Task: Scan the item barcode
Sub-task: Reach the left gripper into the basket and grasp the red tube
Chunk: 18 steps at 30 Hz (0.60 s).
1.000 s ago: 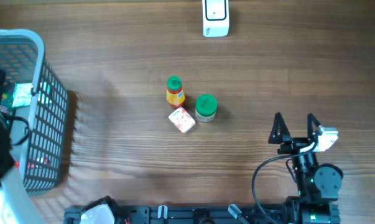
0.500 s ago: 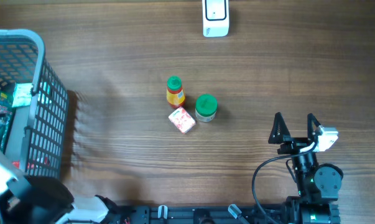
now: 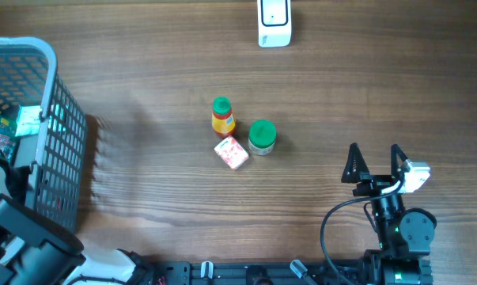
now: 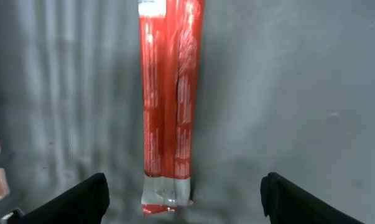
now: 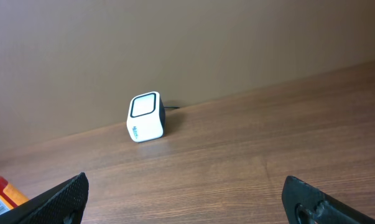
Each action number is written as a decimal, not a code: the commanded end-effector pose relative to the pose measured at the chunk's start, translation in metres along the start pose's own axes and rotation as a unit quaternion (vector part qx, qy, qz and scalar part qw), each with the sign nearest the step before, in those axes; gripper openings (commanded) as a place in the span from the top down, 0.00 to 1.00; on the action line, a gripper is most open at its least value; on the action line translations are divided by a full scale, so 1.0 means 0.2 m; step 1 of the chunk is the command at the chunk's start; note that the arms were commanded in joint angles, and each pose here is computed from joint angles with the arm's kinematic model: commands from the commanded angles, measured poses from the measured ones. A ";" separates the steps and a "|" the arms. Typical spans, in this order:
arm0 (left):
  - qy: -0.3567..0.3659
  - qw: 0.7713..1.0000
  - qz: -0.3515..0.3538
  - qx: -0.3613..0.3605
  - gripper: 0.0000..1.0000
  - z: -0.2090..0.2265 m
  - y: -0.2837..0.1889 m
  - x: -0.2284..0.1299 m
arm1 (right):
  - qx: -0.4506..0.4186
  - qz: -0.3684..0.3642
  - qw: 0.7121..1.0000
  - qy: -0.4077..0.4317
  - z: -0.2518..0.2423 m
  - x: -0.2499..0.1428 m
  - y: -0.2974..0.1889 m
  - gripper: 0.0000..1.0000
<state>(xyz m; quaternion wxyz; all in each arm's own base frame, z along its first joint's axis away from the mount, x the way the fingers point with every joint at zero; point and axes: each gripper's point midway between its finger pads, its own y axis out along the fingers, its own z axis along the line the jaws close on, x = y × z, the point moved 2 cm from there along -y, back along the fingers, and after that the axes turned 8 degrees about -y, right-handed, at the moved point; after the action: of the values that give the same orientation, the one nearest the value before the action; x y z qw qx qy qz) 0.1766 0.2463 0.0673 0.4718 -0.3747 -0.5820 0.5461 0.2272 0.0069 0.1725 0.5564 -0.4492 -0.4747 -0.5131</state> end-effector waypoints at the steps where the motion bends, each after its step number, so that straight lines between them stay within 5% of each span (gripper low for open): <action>1: 0.004 1.000 0.008 0.008 0.22 0.05 0.08 -0.04 | -0.004 -0.005 1.000 0.003 0.00 0.01 0.00 0.00; 5: 0.004 1.000 0.007 0.013 0.23 0.09 0.17 -0.08 | -0.004 -0.005 1.000 0.003 -0.01 0.01 0.00 0.00; 6: 0.003 1.000 0.006 0.015 0.30 0.10 0.19 -0.09 | -0.004 -0.005 1.000 0.003 -0.01 0.01 0.00 0.00; 9: 0.003 1.000 0.006 0.017 0.88 0.13 0.23 -0.11 | -0.003 -0.005 1.000 0.003 0.00 0.01 0.00 0.00; 10: 0.003 1.000 0.005 0.016 0.96 0.13 0.23 -0.11 | -0.003 -0.005 1.000 0.003 0.00 0.01 0.00 0.00; 18: -0.007 0.999 -0.034 -0.042 0.96 0.06 -0.03 -0.02 | -0.003 -0.005 1.000 0.003 0.00 0.01 0.00 0.00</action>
<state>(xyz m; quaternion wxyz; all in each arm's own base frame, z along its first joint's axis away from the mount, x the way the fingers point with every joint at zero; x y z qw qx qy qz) 0.1660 0.2327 0.0472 0.4704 -0.3763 -0.5950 0.5320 0.2272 0.0069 0.1725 0.5564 -0.4492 -0.4747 -0.5131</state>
